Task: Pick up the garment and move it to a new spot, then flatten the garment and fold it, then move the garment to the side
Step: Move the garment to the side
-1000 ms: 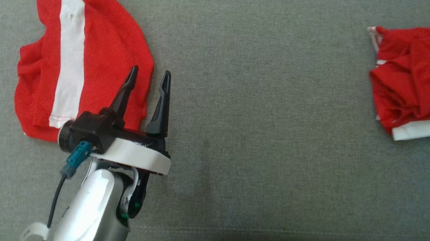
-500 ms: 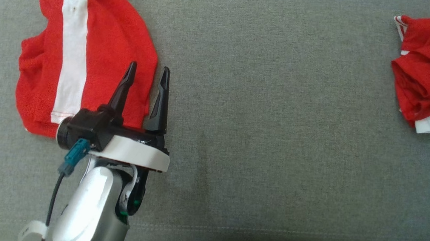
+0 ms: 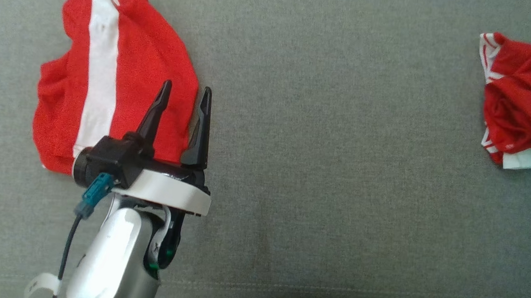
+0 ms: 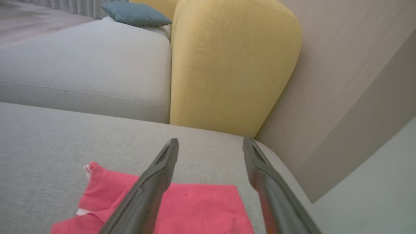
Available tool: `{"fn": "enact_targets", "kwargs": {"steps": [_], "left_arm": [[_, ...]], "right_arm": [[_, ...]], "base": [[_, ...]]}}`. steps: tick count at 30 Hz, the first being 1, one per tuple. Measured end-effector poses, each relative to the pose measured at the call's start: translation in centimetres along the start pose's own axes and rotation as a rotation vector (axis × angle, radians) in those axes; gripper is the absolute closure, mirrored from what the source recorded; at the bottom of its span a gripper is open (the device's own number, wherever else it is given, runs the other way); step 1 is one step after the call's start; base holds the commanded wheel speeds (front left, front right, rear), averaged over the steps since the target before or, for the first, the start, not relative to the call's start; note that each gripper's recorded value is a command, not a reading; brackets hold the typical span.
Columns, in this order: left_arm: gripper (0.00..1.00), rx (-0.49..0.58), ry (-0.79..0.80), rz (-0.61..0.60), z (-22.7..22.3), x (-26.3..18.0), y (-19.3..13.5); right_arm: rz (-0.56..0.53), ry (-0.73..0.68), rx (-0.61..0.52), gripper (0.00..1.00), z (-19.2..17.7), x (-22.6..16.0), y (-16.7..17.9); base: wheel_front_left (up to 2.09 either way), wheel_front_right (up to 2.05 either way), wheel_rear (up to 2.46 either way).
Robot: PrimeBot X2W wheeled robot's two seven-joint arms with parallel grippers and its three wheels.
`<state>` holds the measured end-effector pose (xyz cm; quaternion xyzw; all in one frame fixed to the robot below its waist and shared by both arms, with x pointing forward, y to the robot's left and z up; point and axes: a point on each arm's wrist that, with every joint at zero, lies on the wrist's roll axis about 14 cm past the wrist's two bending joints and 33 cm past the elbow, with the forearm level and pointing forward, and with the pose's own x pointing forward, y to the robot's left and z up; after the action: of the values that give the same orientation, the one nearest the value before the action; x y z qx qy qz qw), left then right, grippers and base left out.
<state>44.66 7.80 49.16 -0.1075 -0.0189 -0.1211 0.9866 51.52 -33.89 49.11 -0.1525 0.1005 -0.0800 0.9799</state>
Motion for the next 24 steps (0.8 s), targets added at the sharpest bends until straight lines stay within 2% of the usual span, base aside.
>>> {"fn": "enact_targets", "kwargs": {"steps": [6,13,19,24], "left_arm": [[0.00,0.000,-0.047,0.011,2.3,-1.4,-0.2],[0.00,0.016,-0.090,0.077,4.3,-4.7,0.8],[0.00,0.027,-0.118,0.098,5.4,-7.1,0.9],[0.00,-0.003,-0.126,0.123,5.7,-8.4,1.4]], "right_arm": [[0.077,-0.102,0.069,0.00,3.4,-1.6,4.0],[0.208,-0.245,0.200,0.00,7.1,-6.1,10.7],[0.276,-0.292,0.273,0.00,6.9,-11.0,14.3],[0.277,-0.325,0.321,0.00,6.5,-13.9,14.6]], "base": [[0.00,0.00,0.00],[0.00,0.00,0.00],[0.00,0.00,0.00],[0.00,0.00,0.00]]}}
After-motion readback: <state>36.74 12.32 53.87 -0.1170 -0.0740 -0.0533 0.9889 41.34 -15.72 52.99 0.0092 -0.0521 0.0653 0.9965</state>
